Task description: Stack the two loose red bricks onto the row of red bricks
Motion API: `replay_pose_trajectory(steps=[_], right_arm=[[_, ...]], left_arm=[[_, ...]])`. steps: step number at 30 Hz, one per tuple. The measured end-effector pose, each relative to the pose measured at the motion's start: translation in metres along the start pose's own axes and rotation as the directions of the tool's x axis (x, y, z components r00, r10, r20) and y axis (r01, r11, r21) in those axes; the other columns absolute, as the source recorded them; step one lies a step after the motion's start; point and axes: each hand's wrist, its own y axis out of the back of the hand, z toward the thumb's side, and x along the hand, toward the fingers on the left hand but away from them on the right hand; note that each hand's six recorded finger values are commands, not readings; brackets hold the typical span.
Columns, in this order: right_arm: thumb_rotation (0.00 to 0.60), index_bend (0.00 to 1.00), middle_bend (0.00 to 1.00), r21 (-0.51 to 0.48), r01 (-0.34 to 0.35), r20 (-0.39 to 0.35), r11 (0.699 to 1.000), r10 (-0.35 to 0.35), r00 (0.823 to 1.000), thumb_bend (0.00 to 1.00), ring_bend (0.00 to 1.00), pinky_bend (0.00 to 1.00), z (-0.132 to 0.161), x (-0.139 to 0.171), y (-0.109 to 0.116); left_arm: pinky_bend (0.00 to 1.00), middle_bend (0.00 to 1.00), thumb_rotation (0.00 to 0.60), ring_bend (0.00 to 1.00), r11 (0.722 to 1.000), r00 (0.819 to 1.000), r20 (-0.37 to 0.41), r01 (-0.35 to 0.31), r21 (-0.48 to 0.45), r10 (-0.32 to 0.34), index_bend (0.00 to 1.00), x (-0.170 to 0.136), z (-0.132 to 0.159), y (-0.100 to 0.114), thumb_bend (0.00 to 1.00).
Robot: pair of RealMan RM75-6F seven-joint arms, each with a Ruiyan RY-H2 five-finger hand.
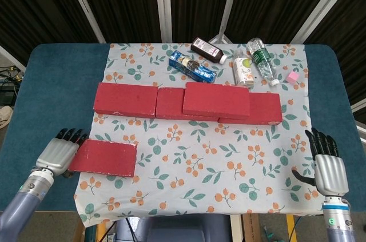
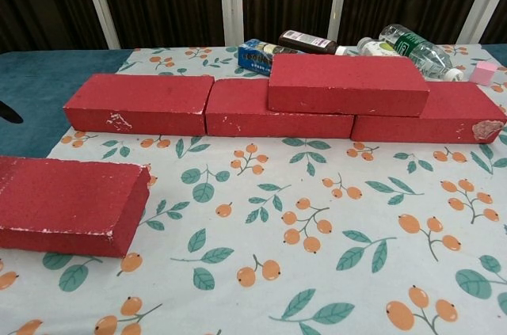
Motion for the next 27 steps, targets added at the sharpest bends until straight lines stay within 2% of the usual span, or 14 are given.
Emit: replay_pose_trajectory(steps=[10,18,27], right_arm=[[0.600,0.00,0.00,-0.003,-0.006,0.028,1.000,0.006,1.000,0.00,0.00,0.00,-0.007,-0.002,0.002],[0.600,0.00,0.00,-0.006,0.004,0.033,1.000,-0.004,0.999,0.00,0.00,0.00,-0.008,-0.002,0.003],[0.600,0.00,0.00,-0.014,0.000,0.040,1.000,0.000,0.999,0.00,0.00,0.00,-0.008,-0.001,0.002]], left_arm=[[0.03,0.00,0.600,0.00,1.000,1.000,0.006,-0.003,-0.011,0.003,0.00,0.027,0.025,-0.018,0.00],[0.03,0.00,0.600,0.00,0.999,0.999,0.010,-0.032,-0.012,0.033,0.00,0.029,0.031,-0.015,0.00],[0.03,0.00,0.600,0.00,1.000,1.000,0.019,-0.015,0.004,0.015,0.00,0.027,0.034,-0.023,0.00]])
